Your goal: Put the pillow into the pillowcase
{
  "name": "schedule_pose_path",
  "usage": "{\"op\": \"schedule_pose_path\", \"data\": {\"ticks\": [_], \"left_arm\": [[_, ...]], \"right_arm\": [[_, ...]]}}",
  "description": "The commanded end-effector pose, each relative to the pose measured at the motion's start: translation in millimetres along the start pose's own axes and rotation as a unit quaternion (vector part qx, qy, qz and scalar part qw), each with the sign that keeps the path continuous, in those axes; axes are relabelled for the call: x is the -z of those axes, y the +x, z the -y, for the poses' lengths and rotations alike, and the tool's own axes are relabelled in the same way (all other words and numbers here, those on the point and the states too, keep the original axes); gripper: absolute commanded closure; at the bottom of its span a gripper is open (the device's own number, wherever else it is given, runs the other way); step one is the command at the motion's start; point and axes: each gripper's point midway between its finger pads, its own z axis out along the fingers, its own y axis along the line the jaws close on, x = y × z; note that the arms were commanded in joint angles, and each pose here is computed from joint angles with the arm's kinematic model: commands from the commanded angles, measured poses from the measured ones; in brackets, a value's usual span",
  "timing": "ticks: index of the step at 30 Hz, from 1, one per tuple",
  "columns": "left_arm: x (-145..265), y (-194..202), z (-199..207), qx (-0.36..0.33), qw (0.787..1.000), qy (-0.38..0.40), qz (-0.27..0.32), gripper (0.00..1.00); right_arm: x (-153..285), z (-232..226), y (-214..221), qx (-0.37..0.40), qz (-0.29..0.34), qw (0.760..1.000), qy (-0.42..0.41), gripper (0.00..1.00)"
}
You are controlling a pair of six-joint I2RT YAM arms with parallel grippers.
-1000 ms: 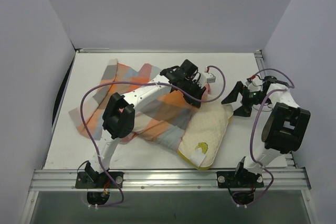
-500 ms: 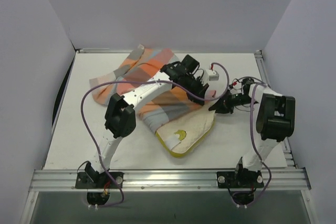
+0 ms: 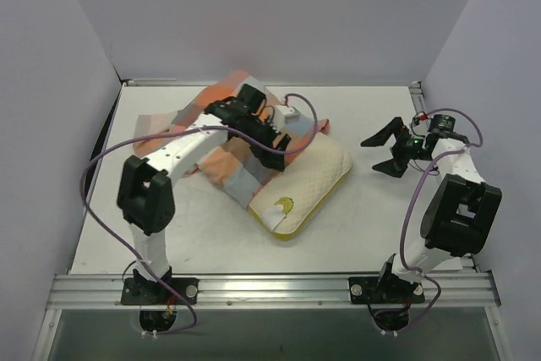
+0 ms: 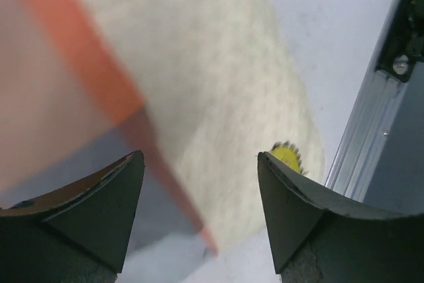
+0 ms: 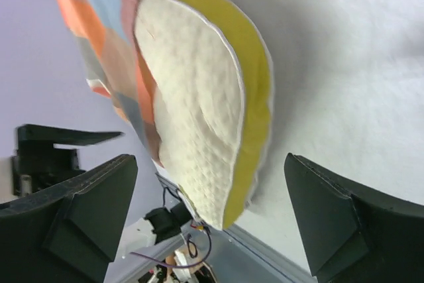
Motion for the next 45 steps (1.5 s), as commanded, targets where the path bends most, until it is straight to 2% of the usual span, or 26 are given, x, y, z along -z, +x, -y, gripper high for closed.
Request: {"op": "schedule_pose_path", "data": {"ticks": [1, 4, 6, 8, 9, 11, 12, 14, 15, 17, 18, 20, 21, 22, 23, 25, 28, 32, 35, 37, 38, 39, 40, 41, 44, 45], "left_arm": [[83, -10, -1, -0.017, 0.991, -0.097, 0.095, 0.23], [110, 5, -6, 0.026, 0.980, -0.132, 0.149, 0.23], [109, 35, -15, 0.092, 0.974, -0.131, 0.160, 0.23], [125, 37, -16, 0.118, 0.962, -0.143, 0.202, 0.22], [119, 57, -19, 0.139, 0.959, -0.145, 0.199, 0.21], [137, 60, -22, 0.146, 0.946, -0.167, 0.235, 0.13], [135, 68, -22, 0.150, 0.946, -0.170, 0.231, 0.12], [136, 77, -20, 0.159, 0.946, -0.173, 0.224, 0.11], [134, 82, -20, 0.165, 0.946, -0.175, 0.219, 0.11], [133, 92, -21, 0.174, 0.944, -0.184, 0.210, 0.11], [131, 98, -25, 0.179, 0.943, -0.196, 0.202, 0.11], [129, 107, -28, 0.173, 0.945, -0.206, 0.186, 0.17], [129, 110, -29, 0.169, 0.947, -0.208, 0.179, 0.19], [127, 113, -32, 0.166, 0.947, -0.214, 0.173, 0.23], [127, 117, -33, 0.159, 0.949, -0.217, 0.165, 0.30], [123, 119, -34, 0.153, 0.952, -0.213, 0.157, 0.37], [120, 115, -37, 0.113, 0.957, -0.212, 0.163, 0.40], [115, 104, -45, 0.072, 0.956, -0.229, 0.166, 0.39], [109, 90, -46, 0.025, 0.956, -0.236, 0.171, 0.31], [103, 80, -40, -0.025, 0.953, -0.245, 0.178, 0.16], [101, 77, -38, -0.071, 0.950, -0.250, 0.175, 0.11], [92, 89, -38, -0.096, 0.949, -0.252, 0.165, 0.03], [97, 78, -36, -0.170, 0.932, -0.266, 0.177, 0.03], [90, 79, -31, -0.204, 0.926, -0.265, 0.174, 0.03], [83, 75, -32, -0.277, 0.902, -0.280, 0.177, 0.03], [76, 77, -37, -0.277, 0.904, -0.280, 0.168, 0.03]], "right_arm": [[31, 9, 48, 0.043, -0.045, 0.996, 0.058, 0.00], [17, 22, 100, 0.080, -0.127, 0.985, 0.091, 0.00], [8, 25, 122, 0.082, -0.164, 0.979, 0.088, 0.00], [-3, 30, 154, 0.064, -0.213, 0.971, 0.084, 0.00], [-12, 30, 158, 0.067, -0.213, 0.972, 0.074, 0.00], [-26, 35, 188, 0.053, -0.235, 0.968, 0.077, 0.00], [-41, 30, 182, 0.086, -0.212, 0.972, 0.054, 0.00], [-59, 27, 188, 0.086, -0.193, 0.976, 0.049, 0.00], [-76, 18, 192, 0.122, -0.181, 0.976, 0.019, 0.00], [-93, 5, 191, 0.109, -0.166, 0.980, 0.002, 0.00], [-103, -12, 185, 0.137, -0.146, 0.979, -0.028, 0.07], [-111, -38, 169, 0.141, -0.111, 0.981, -0.079, 0.29], [-109, -47, 158, 0.137, -0.093, 0.982, -0.092, 0.57], [-103, -65, 148, 0.145, -0.074, 0.980, -0.116, 0.76], [-96, -88, 133, 0.138, -0.050, 0.978, -0.145, 0.98], [-80, -117, 125, 0.144, -0.037, 0.972, -0.182, 1.00], [-59, -151, 120, 0.170, -0.023, 0.960, -0.222, 1.00], [-52, -157, 124, 0.169, -0.037, 0.959, -0.226, 1.00], [-47, -156, 123, 0.146, -0.039, 0.961, -0.230, 1.00], [-41, -163, 123, 0.138, -0.037, 0.959, -0.244, 1.00], [-39, -165, 123, 0.139, -0.037, 0.959, -0.246, 1.00], [-39, -166, 123, 0.141, -0.036, 0.958, -0.246, 1.00], [-38, -167, 124, 0.144, -0.038, 0.958, -0.247, 1.00], [-37, -166, 126, 0.143, -0.043, 0.958, -0.245, 1.00], [-38, -161, 130, 0.140, -0.053, 0.960, -0.238, 1.00], [-38, -159, 133, 0.140, -0.055, 0.960, -0.236, 1.00]]}}
